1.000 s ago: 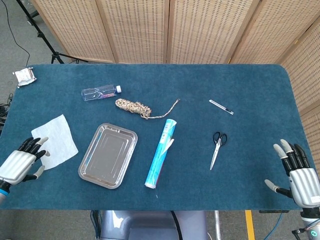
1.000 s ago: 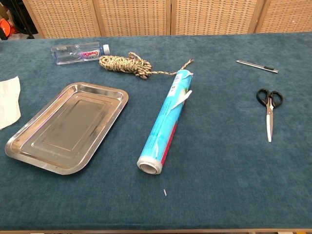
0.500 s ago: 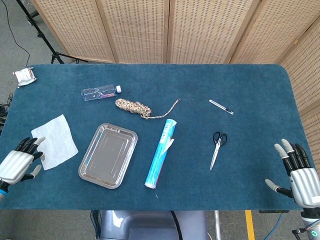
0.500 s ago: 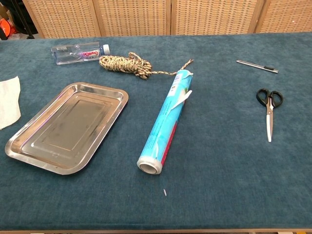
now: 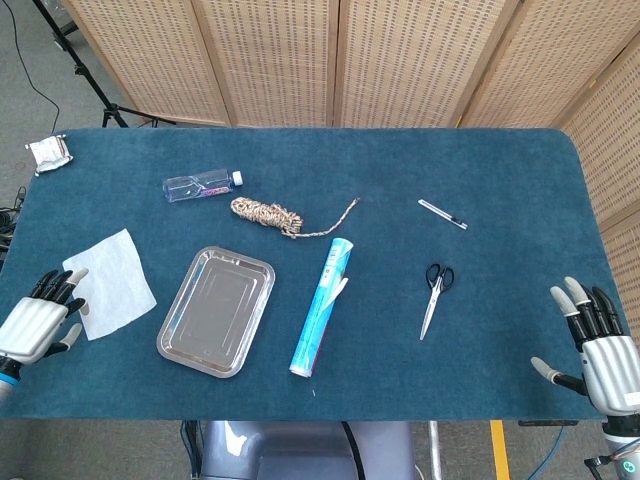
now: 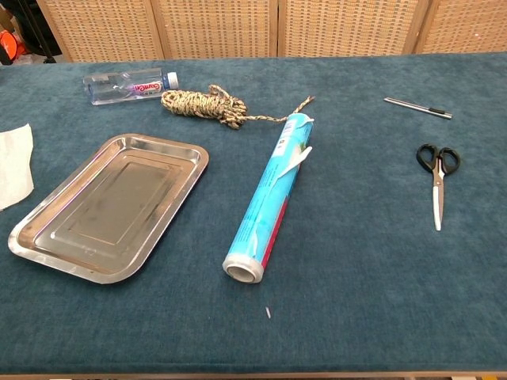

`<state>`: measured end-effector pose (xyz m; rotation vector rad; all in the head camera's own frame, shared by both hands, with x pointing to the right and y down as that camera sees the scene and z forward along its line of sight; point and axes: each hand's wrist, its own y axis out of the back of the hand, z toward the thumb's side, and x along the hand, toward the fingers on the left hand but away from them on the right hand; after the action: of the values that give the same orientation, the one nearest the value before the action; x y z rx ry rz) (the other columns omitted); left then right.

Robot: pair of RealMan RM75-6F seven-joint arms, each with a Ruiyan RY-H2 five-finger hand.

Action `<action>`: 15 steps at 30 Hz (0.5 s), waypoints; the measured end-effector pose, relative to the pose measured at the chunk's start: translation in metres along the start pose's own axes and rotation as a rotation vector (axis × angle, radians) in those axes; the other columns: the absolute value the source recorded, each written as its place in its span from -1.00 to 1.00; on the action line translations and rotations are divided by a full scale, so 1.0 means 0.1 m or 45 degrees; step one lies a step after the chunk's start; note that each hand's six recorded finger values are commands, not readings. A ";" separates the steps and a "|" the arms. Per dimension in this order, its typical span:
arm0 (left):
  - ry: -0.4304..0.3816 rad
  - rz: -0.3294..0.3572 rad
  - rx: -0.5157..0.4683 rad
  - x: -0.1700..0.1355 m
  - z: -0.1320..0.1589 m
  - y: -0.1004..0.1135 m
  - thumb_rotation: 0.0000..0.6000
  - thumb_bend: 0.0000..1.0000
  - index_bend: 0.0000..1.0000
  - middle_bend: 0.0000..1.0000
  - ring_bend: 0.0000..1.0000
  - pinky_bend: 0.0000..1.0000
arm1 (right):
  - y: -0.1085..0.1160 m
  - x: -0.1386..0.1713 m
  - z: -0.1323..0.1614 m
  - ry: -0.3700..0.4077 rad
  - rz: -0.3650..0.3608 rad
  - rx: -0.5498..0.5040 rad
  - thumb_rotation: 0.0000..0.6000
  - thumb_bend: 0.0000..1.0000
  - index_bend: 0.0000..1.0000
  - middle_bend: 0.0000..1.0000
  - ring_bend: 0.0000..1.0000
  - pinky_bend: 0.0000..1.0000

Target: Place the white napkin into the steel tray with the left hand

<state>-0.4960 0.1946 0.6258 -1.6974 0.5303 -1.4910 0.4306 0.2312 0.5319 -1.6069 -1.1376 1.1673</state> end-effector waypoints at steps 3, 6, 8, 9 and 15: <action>0.010 -0.019 0.015 0.00 -0.02 -0.02 0.79 -0.05 -0.07 -1.00 -1.00 -1.00 | 0.00 0.00 0.00 0.000 -0.002 -0.001 1.00 -1.00 -1.00 -1.00 -1.00 -1.00; 0.026 -0.040 0.035 0.00 -0.06 -0.05 0.78 -0.05 -0.07 -1.00 -1.00 -1.00 | 0.01 0.00 0.00 0.000 -0.004 -0.002 1.00 -1.00 -1.00 -1.00 -1.00 -1.00; 0.032 -0.047 0.051 0.00 -0.09 -0.07 0.79 -0.05 -0.07 -1.00 -1.00 -1.00 | 0.01 0.00 0.00 0.000 -0.005 -0.002 1.00 -1.00 -1.00 -1.00 -1.00 -1.00; 0.036 -0.048 0.062 0.00 -0.10 -0.08 0.79 -0.05 -0.07 -1.00 -1.00 -1.00 | 0.01 0.00 0.00 0.000 -0.005 -0.002 1.00 -1.00 -1.00 -1.00 -1.00 -1.00; 0.050 -0.063 0.096 0.00 -0.14 -0.16 0.79 -0.05 -0.08 -1.00 -1.00 -1.00 | 0.01 0.00 0.00 0.000 -0.009 -0.001 1.00 -1.00 -1.00 -1.00 -1.00 -1.00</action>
<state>-0.5127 0.1999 0.6385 -1.6364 0.4495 -1.5633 0.4309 0.2311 0.5311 -1.6028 -1.1430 1.1623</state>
